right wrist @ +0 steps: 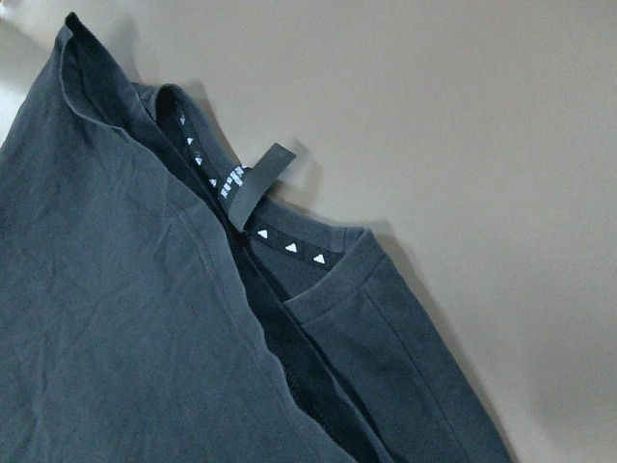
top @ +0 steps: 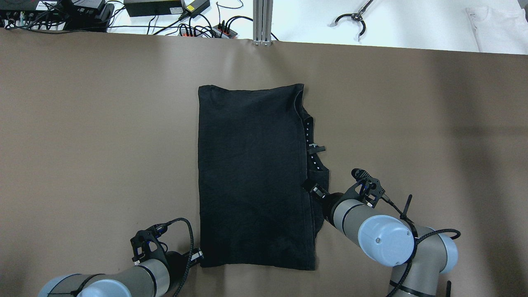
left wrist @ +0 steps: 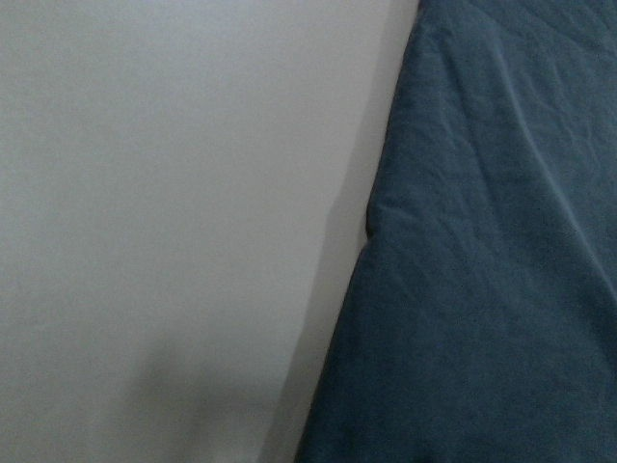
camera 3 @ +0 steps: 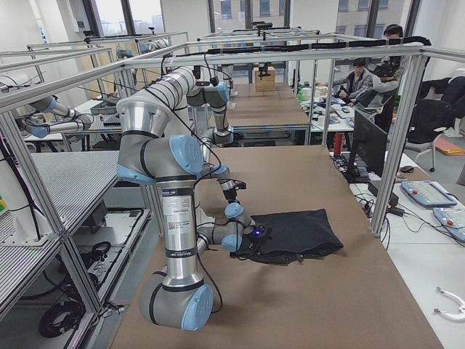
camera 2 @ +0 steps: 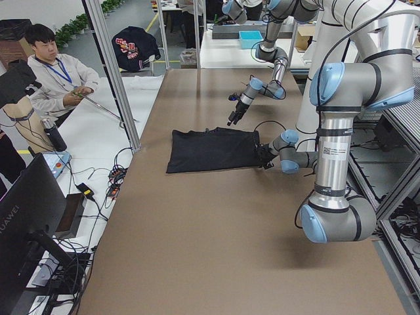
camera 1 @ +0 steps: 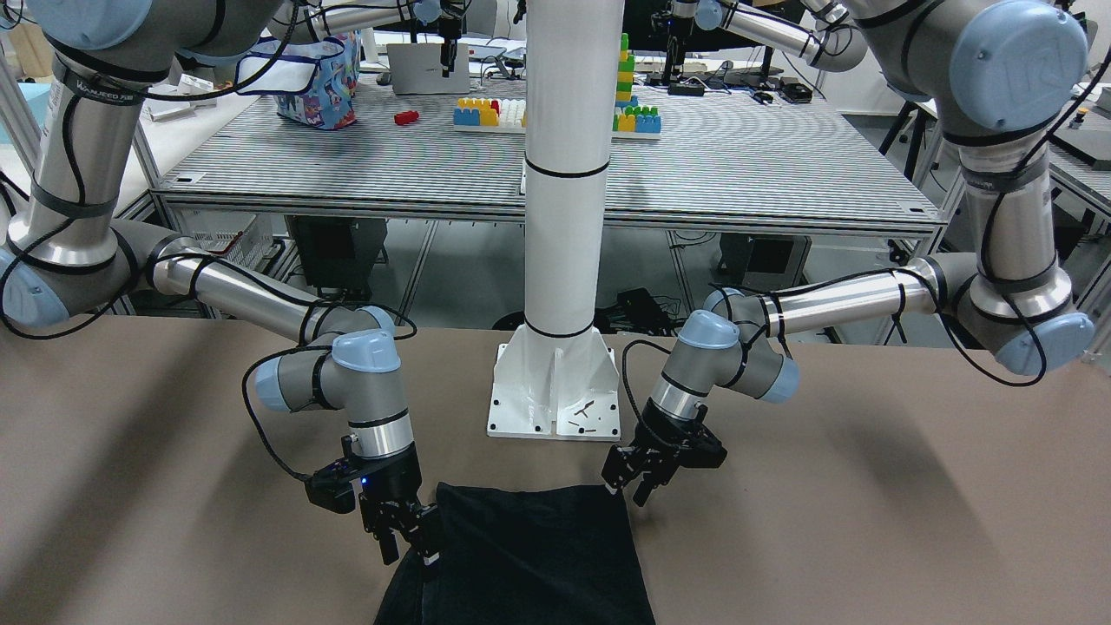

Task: Fold clothes
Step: 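Grasp the shirt's near edge corners with both grippers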

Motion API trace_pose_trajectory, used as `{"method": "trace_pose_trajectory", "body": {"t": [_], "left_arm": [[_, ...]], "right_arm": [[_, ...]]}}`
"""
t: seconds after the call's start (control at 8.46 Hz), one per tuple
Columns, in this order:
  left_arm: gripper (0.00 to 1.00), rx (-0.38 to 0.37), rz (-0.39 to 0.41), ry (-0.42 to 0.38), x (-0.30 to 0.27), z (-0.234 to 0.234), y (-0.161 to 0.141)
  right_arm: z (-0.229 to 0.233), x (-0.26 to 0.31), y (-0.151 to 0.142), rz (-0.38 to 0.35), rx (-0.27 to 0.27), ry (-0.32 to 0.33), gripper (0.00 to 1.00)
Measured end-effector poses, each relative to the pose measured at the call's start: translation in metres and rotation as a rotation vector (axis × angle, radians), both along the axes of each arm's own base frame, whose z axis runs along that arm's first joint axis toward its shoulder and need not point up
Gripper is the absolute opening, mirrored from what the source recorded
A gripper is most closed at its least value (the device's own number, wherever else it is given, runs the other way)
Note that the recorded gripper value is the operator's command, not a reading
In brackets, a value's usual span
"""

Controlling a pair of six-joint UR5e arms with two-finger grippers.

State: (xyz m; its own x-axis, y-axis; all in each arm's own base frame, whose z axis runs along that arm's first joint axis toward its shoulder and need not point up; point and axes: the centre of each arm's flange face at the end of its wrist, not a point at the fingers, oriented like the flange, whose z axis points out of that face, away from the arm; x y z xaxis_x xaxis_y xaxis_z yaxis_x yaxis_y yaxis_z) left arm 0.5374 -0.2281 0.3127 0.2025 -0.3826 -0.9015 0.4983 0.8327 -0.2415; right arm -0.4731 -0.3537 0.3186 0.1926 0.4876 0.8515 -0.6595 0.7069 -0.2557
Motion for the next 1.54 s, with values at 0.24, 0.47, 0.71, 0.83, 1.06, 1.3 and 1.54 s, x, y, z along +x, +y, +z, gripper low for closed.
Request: {"method": "trace_pose_trajectory", "body": {"t": [0.24,0.47,0.71,0.83,1.06,1.3,1.54], "left_arm": [[0.57,0.002,0.011,0.007,0.004,-0.004,0.0065],[0.36,0.003,0.015,0.013,0.0065,-0.0078,0.0099],[0.41,0.004,0.015,0.018,0.0074,-0.0105,0.0103],[0.43,0.004,0.015,0.017,0.0076,-0.0102,0.0102],[0.41,0.004,0.014,0.016,0.0078,-0.0095,0.0098],[0.08,0.005,0.014,0.013,0.008,-0.0081,0.0098],[0.0,0.005,0.013,0.009,0.0081,-0.0067,0.0093]], "right_arm": [[0.0,0.0,0.0,0.0,0.0,0.0,0.94],[0.0002,0.0002,0.0001,0.0,0.0,0.0,0.94],[-0.0001,0.0005,0.0001,0.001,0.001,0.0,0.94],[-0.0001,0.0005,0.0001,0.001,0.001,0.0,0.94],[-0.0002,0.0006,0.0001,0.001,0.001,0.0,0.94],[-0.0008,0.0007,0.0002,0.001,0.001,-0.001,0.94],[-0.0015,0.0007,0.0002,0.001,0.002,-0.003,0.94]]}}
